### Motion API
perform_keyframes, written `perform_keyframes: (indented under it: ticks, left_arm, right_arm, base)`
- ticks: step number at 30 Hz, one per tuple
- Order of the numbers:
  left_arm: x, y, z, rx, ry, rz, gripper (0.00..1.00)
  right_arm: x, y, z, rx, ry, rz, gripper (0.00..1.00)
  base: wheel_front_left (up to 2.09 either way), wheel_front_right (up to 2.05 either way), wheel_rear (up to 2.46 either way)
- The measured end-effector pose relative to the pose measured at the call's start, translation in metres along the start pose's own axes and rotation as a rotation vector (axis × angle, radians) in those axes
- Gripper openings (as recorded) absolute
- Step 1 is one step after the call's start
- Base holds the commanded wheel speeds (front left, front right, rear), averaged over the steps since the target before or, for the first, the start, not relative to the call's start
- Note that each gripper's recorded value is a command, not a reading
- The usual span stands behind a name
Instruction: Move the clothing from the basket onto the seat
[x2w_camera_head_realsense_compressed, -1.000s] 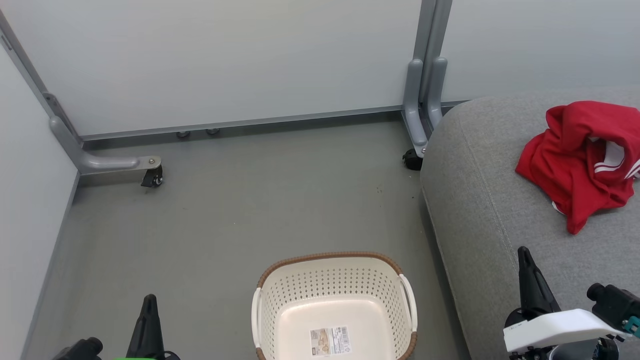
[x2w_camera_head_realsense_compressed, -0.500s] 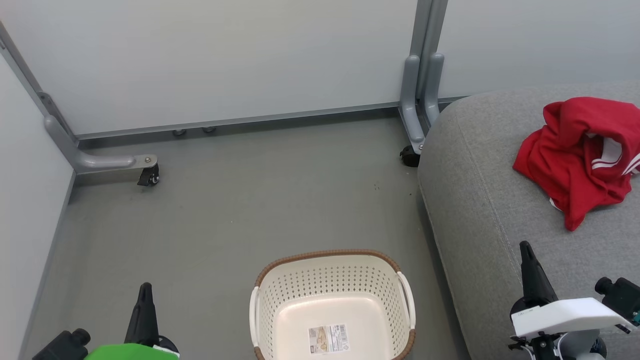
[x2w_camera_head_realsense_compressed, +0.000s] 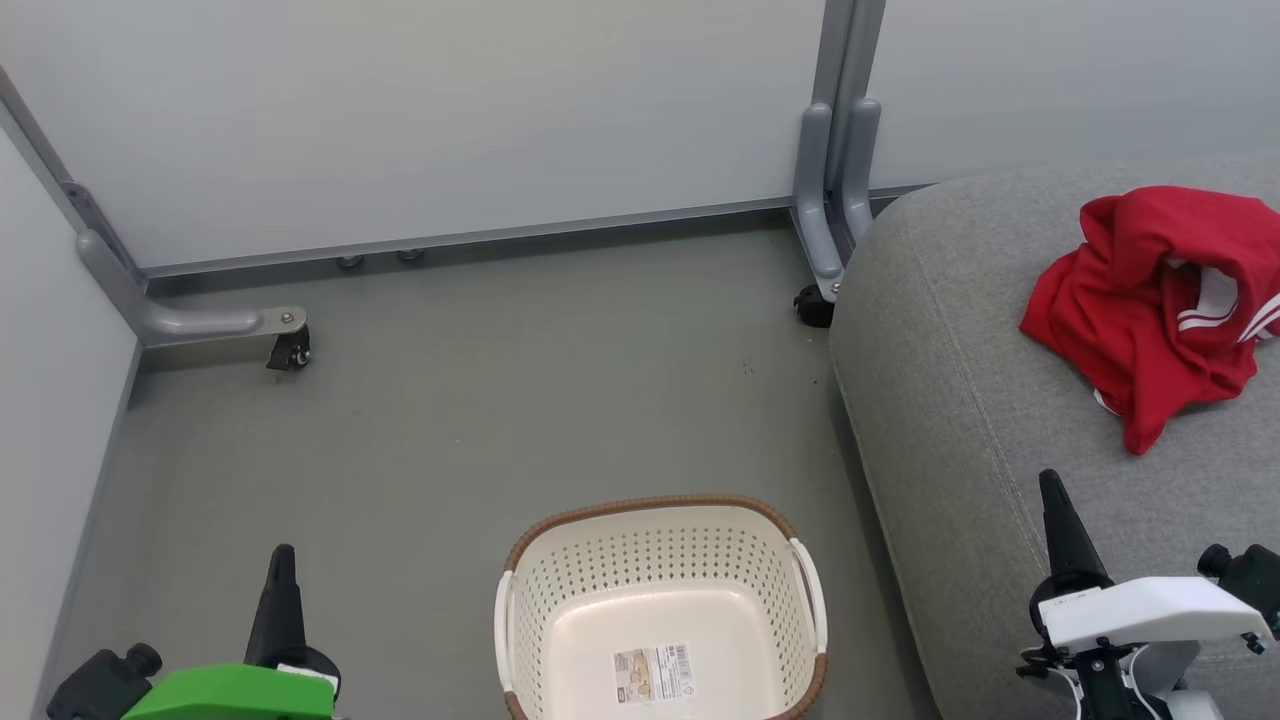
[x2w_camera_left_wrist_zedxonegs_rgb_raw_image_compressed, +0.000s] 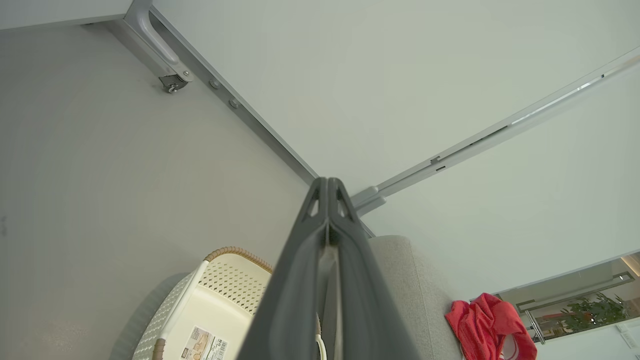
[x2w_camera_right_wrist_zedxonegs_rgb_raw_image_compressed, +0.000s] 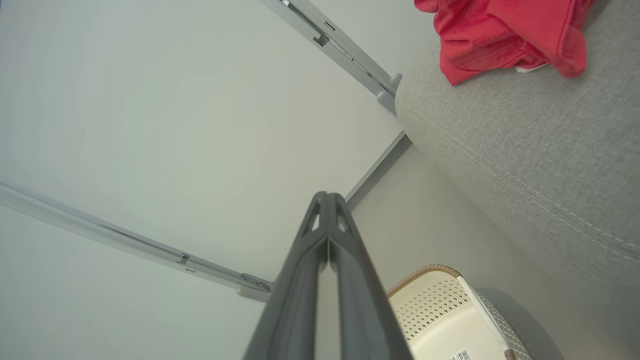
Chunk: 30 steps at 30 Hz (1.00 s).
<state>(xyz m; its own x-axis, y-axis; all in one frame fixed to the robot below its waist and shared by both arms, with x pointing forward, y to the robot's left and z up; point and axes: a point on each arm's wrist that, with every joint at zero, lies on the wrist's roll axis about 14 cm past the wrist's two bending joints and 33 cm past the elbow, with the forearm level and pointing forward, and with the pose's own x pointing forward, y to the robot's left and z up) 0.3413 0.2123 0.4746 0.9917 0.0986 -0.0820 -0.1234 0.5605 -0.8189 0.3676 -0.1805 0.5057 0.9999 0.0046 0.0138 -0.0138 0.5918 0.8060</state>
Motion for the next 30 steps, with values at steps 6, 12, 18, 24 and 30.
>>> perform_keyframes:
  ticks: [6, 12, 18, 24, 30]
  left_arm:
    - [0.004, -0.003, 0.001, -0.062, 0.005, -0.004, 0.00]
    - [0.008, -0.005, 0.001, -0.122, 0.011, -0.009, 0.00]
    - [0.012, -0.009, 0.002, -0.180, 0.016, -0.018, 0.00]
    - [0.015, -0.011, 0.002, -0.233, 0.024, -0.023, 0.00]
    - [0.019, -0.014, 0.002, -0.280, 0.029, -0.031, 0.00]
  right_arm:
    - [0.001, -0.003, 0.000, 0.064, 0.007, -0.012, 0.00]
    - [0.004, -0.003, 0.001, 0.128, 0.009, -0.015, 0.00]
    - [0.005, -0.006, 0.002, 0.186, 0.011, -0.023, 0.00]
    - [0.008, -0.006, 0.004, 0.242, 0.010, -0.026, 0.00]
    - [0.009, -0.008, 0.005, 0.295, 0.010, -0.029, 0.00]
  base:
    - [0.00, 0.00, 0.00]
    - [0.00, 0.00, 0.00]
    - [0.00, 0.00, 0.00]
    - [0.00, 0.00, 0.00]
    - [0.00, 0.00, 0.00]
